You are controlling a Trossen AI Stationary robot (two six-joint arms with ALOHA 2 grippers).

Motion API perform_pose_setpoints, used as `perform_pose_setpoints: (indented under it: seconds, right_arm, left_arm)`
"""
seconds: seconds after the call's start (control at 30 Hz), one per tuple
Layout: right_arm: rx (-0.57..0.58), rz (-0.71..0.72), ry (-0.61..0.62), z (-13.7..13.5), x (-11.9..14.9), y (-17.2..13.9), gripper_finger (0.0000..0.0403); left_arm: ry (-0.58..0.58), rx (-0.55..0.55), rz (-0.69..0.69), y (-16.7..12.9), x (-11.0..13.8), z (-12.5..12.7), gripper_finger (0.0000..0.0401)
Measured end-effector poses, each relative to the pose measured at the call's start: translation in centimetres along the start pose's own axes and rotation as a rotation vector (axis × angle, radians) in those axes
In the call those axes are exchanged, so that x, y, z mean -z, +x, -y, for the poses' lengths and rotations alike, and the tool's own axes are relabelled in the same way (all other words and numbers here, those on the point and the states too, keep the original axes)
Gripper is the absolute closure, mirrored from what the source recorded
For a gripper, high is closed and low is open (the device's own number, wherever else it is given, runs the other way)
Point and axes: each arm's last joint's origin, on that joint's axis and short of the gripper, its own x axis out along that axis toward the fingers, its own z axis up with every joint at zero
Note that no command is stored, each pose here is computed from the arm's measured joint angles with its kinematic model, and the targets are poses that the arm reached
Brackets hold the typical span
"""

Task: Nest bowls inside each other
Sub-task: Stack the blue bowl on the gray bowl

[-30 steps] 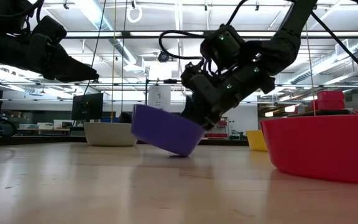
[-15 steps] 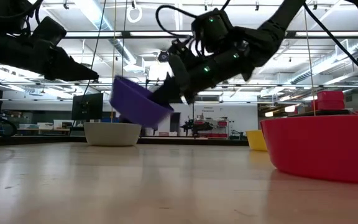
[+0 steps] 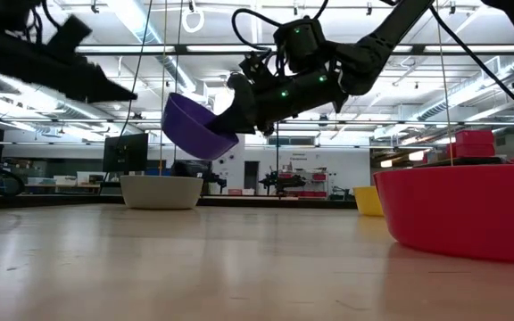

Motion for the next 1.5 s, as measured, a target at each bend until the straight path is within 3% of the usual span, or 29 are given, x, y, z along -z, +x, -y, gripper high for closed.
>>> perform_pose_setpoints:
  seconds: [0.13, 0.43, 0.83, 1.17, 1.5]
  right_arm:
    - [0.005, 0.015, 0.003, 0.4, -0.1, 0.0, 0.0401]
    - [0.044, 0.083, 0.057, 2.3, -1.3, 1.0, 0.0401]
    - [0.007, 0.085, 0.067, 5.6, -6.4, 7.6, 0.0401]
    - [0.071, 0.06, 0.206, 9.8, -5.7, 8.3, 0.0402]
    - [0.056, 0.065, 0.239, 10.1, -5.9, 8.3, 0.0402]
  left_arm:
    - [-0.051, 0.025, 0.076, -1.0, -1.3, -1.2, 0.0173]
    - [-0.154, 0.126, 0.191, -2.5, -1.3, -2.1, 0.0173]
    - [-0.159, 0.162, 0.182, -2.4, -1.2, -1.9, 0.0173]
    - [-0.156, 0.178, 0.188, -2.4, -1.2, -1.9, 0.0173]
    - [-0.153, 0.179, 0.191, -2.4, -1.3, -1.9, 0.0173]
